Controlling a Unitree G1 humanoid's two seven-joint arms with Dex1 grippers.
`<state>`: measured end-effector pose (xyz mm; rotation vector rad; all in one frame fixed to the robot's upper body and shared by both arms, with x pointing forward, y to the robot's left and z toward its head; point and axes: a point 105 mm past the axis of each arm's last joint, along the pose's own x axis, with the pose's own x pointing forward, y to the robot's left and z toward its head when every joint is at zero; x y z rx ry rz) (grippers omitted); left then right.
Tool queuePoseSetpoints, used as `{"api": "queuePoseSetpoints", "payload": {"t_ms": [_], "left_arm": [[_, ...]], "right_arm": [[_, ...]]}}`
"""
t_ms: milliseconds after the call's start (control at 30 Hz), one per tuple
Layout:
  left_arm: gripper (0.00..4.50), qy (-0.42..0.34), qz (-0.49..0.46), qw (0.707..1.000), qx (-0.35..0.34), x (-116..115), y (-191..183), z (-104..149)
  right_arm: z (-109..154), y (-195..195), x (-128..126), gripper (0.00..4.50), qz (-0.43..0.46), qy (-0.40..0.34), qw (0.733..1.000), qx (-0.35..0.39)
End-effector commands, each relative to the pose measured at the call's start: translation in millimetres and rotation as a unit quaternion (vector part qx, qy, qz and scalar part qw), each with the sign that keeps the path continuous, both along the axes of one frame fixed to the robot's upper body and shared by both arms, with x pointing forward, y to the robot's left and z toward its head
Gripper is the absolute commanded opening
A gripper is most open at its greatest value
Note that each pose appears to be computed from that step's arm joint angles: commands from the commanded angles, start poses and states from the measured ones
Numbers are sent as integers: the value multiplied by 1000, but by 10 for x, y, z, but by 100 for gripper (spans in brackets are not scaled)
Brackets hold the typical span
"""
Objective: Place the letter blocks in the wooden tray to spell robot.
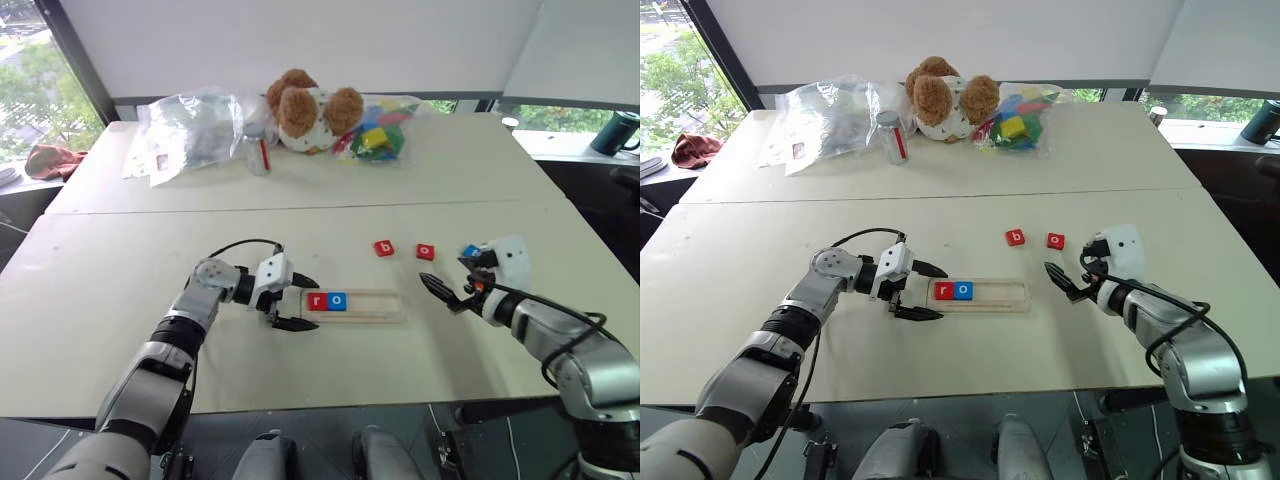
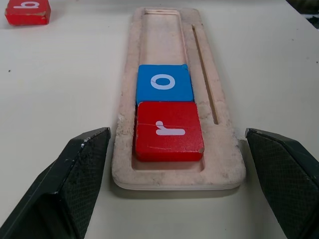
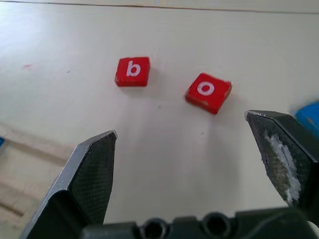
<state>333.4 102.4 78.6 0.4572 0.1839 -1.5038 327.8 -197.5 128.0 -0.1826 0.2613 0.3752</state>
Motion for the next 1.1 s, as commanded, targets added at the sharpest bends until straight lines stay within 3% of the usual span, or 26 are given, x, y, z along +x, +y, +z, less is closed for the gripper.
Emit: {"api": "queuePoseSetpoints", "payload": {"t_ms": [33, 133, 233, 433, 567, 767, 800, 867, 1033, 1100], "left_arm": [[446, -22, 49, 999, -4, 29, 309, 222], [446, -12, 119, 993, -25, 14, 592, 384], [446, -4, 198, 977, -82, 20, 816, 705], [446, -6, 230, 966, -115, -232, 839, 1132], [446, -1, 246, 962, -117, -395, 799, 1160], [446, -5, 271, 955, -121, -384, 803, 1119], [450, -6, 273, 954, -121, -377, 800, 1112], [450, -6, 273, 954, -121, -372, 783, 1093], [450, -6, 267, 957, -116, -367, 722, 1043], [450, -4, 256, 960, -116, -369, 672, 1043]], "right_arm": [[50, 173, 203, 450, -1, -23, 1000, -3], [9, 357, 423, 450, 3, -31, 1000, 1], [-12, 433, 593, 450, 1, -33, 999, 3], [-15, 506, 777, 450, -6, -14, 1000, 9], [-28, 544, 827, 450, -12, 9, 1000, 18], [-198, 622, 813, 450, -31, 52, 998, 17], [-227, 603, 816, 409, -40, 54, 998, 10], [-246, 606, 818, 370, -50, 56, 997, 2], [-210, 652, 815, 126, -55, 50, 997, 7], [-104, 639, 829, 122, -65, 33, 997, 12]]}}
